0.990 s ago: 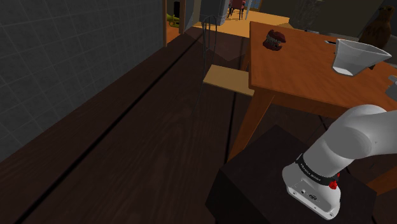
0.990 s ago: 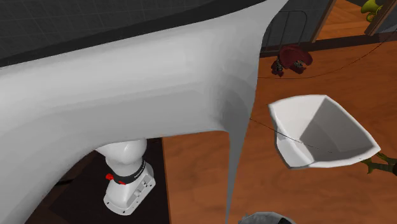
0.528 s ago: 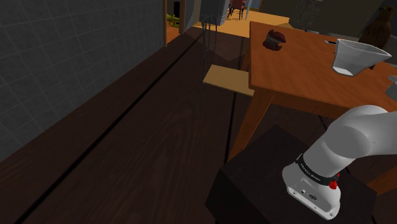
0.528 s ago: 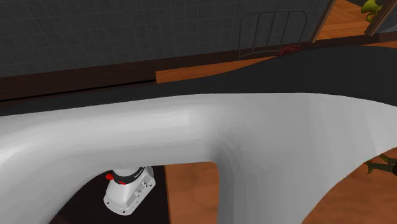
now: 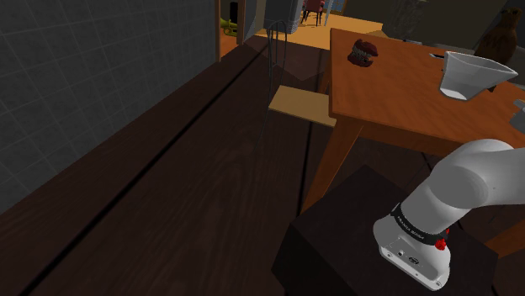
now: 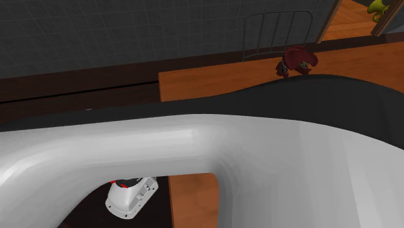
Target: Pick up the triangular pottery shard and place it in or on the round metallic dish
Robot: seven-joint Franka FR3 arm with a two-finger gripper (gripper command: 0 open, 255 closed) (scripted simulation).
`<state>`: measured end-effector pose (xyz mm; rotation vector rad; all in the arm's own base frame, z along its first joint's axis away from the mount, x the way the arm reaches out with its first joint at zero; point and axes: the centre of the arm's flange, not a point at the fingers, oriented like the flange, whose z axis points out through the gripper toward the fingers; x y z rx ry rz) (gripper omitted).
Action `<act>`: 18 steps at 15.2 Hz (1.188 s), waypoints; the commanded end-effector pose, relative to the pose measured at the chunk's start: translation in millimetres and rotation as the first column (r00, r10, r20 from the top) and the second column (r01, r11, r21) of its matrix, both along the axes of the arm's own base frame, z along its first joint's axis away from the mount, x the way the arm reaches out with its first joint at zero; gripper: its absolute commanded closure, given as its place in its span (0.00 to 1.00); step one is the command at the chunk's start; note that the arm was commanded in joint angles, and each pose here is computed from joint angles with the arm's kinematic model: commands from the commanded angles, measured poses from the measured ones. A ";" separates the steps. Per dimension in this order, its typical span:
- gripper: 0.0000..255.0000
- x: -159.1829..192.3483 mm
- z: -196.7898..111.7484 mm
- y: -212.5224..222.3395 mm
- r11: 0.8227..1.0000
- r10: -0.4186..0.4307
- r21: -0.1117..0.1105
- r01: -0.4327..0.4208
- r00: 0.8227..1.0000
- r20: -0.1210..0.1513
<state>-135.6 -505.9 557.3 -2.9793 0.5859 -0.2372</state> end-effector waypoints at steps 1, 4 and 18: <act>1.00 0.0 0.0 0.0 1.000 0.000 0.000 0.000 1.000 0.000; 0.00 0.0 0.0 0.0 1.000 0.000 0.000 0.000 1.000 0.000; 0.00 -8.5 49.1 -3.2 1.000 0.000 0.000 0.000 1.000 0.000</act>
